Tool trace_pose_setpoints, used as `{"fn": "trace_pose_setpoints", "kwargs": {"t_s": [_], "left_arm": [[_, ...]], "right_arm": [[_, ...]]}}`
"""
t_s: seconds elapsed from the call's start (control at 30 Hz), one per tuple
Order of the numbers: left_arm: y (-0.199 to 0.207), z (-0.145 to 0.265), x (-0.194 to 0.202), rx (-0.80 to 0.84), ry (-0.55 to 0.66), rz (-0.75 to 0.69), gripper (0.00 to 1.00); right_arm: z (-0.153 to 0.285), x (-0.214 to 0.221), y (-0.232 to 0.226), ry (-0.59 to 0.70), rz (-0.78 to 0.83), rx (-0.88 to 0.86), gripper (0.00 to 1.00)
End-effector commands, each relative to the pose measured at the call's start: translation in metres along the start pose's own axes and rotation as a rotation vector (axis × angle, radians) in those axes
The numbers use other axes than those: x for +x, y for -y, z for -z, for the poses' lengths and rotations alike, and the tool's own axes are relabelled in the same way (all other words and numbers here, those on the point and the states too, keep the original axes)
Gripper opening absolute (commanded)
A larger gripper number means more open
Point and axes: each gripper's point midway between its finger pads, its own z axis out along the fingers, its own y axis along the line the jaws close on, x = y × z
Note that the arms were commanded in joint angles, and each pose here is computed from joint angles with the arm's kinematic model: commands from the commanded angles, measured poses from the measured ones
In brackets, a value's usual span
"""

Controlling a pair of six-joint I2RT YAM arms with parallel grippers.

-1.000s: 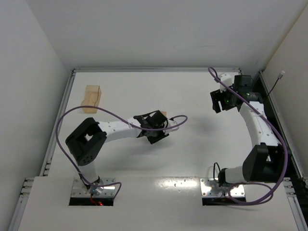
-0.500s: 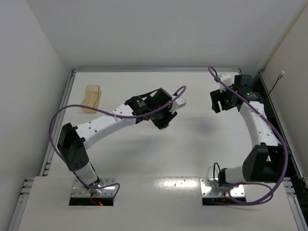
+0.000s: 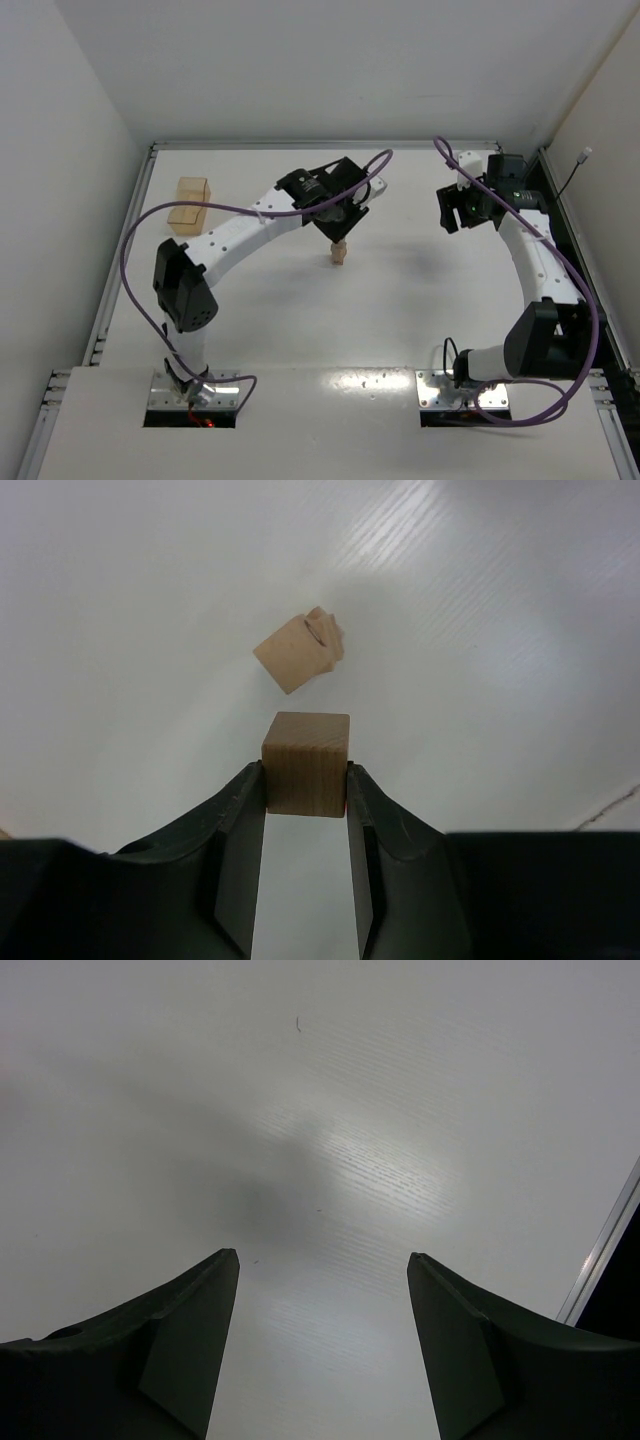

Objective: Build the wood block tower

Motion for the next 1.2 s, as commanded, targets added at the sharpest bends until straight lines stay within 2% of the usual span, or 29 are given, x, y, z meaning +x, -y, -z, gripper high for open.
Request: {"fn": "trace_pose_setpoints", "kwargs": {"t_s": [0.0,0.2,0.27,0.5,1.17], "left_arm": [[-0.019,0.004,-0.01,-0.029,0.007,0.051,0.0],[-0.03,-0.006,-0.014,-0.014,-0.006,0.083,0.0],[-0.032,-0.011,-0.011,-0.005,-0.017,0.091,0.0],[-0.027,-0.019,-0.016,0.026,-0.019,0.091,0.0],[-0.019,-0.035,-0.015,0.07,-0.048,0.082,0.0]], "right_arm": [[0.007,-0.02,0.004,0.058,-0.011,0.006,0.66],[0.007,-0.017,0.005,0.046,-0.013,0.011,0.71],[0.007,-0.017,0.006,0.042,-0.013,0.02,0.78],[0.005,-0.014,0.008,0.03,-0.016,0.024,0.83],[0.003,-0.013,0.008,0.03,-0.016,0.024,0.83]]}}
